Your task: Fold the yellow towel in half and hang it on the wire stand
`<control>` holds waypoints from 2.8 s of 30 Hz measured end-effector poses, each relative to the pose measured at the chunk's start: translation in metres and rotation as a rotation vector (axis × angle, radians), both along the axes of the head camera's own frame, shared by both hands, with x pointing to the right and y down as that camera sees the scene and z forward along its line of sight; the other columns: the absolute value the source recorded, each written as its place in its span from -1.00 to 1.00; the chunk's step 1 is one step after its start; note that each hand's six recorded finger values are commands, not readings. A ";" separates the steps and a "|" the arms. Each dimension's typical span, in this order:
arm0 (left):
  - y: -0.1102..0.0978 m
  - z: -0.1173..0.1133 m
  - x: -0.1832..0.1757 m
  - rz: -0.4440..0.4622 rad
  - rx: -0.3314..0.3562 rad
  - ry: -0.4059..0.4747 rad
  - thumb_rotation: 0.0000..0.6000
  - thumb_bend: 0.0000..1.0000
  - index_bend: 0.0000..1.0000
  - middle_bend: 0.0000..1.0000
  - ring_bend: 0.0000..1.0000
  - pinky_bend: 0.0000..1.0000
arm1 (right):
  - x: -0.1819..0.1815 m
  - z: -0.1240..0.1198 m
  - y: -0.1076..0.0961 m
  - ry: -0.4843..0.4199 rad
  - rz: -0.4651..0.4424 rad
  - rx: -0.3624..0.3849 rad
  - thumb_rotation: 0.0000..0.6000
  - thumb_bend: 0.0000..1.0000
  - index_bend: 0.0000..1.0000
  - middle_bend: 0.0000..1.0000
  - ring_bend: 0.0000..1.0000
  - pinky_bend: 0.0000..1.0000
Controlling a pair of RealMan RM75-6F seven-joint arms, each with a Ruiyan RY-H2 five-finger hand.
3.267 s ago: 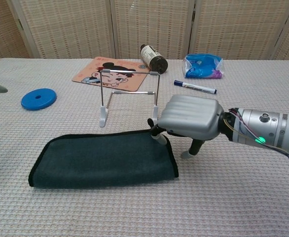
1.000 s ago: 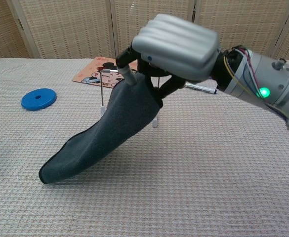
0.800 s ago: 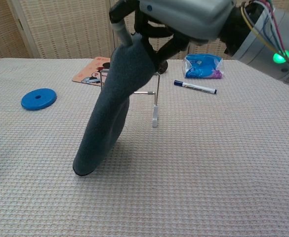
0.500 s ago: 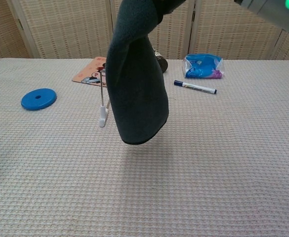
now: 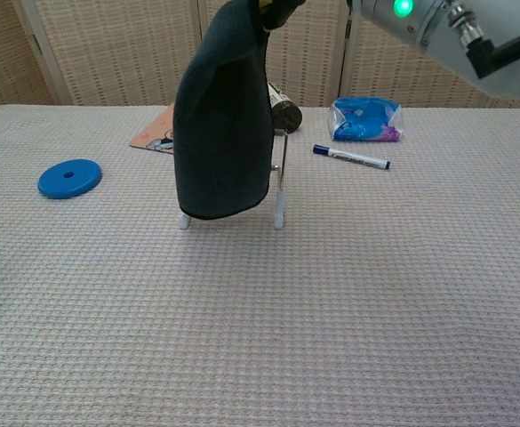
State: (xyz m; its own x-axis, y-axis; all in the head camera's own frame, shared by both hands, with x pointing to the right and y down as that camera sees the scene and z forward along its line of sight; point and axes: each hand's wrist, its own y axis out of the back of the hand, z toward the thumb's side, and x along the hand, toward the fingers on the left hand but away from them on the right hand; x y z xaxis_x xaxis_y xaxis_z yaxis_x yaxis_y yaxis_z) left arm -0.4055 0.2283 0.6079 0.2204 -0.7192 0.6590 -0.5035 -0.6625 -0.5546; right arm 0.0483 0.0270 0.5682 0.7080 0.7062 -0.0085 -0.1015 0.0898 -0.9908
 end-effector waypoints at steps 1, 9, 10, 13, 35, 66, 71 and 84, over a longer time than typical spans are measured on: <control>0.000 0.000 -0.001 -0.002 -0.002 -0.002 1.00 0.04 -0.74 0.98 0.68 1.00 | -0.004 0.004 -0.005 0.012 0.007 0.001 1.00 0.55 0.78 0.98 1.00 1.00; 0.003 0.003 -0.005 -0.018 -0.013 -0.011 1.00 0.04 -0.74 0.98 0.68 1.00 | -0.021 0.030 -0.035 0.094 0.045 0.027 1.00 0.55 0.78 0.98 1.00 1.00; 0.004 0.003 -0.006 -0.019 -0.014 -0.012 1.00 0.04 -0.74 0.98 0.68 1.00 | -0.023 0.034 -0.039 0.103 0.050 0.031 1.00 0.55 0.78 0.98 1.00 1.00; 0.004 0.003 -0.007 -0.022 -0.018 -0.016 1.00 0.04 -0.73 0.98 0.68 1.00 | -0.028 0.042 -0.049 0.124 0.062 0.035 1.00 0.54 0.78 0.97 1.00 1.00; 0.008 0.007 -0.015 -0.056 -0.039 -0.041 1.00 0.04 -0.73 0.98 0.68 1.00 | -0.038 0.115 -0.071 0.226 0.162 -0.114 1.00 -0.28 -0.57 0.89 1.00 1.00; -0.031 -0.007 -0.019 -0.015 0.146 -0.166 1.00 0.03 -0.56 0.51 0.15 0.64 | 0.073 0.058 -0.027 0.025 0.220 -0.254 1.00 -0.23 -0.43 0.32 0.20 0.27; -0.035 -0.011 -0.024 0.007 0.202 -0.250 1.00 -0.01 -0.52 0.34 -0.02 0.37 | 0.159 0.036 0.005 0.068 0.308 -0.295 1.00 -0.22 -0.42 0.09 -0.05 0.10; -0.029 -0.019 -0.023 0.046 0.353 -0.461 1.00 -0.20 -0.52 -0.03 -0.32 -0.11 | 0.310 0.007 0.091 0.055 0.535 -0.381 1.00 -0.22 -0.42 -0.11 -0.26 -0.02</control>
State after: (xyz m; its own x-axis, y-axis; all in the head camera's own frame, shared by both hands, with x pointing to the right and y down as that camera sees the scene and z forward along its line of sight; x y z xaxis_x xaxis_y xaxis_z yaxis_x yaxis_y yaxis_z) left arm -0.4280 0.1990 0.5885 0.0041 -0.9092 0.4162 -0.1324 -0.4131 -0.9010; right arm 0.3578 0.1177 0.5755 0.2511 0.9011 -0.3536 -0.0858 -0.3431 -0.9354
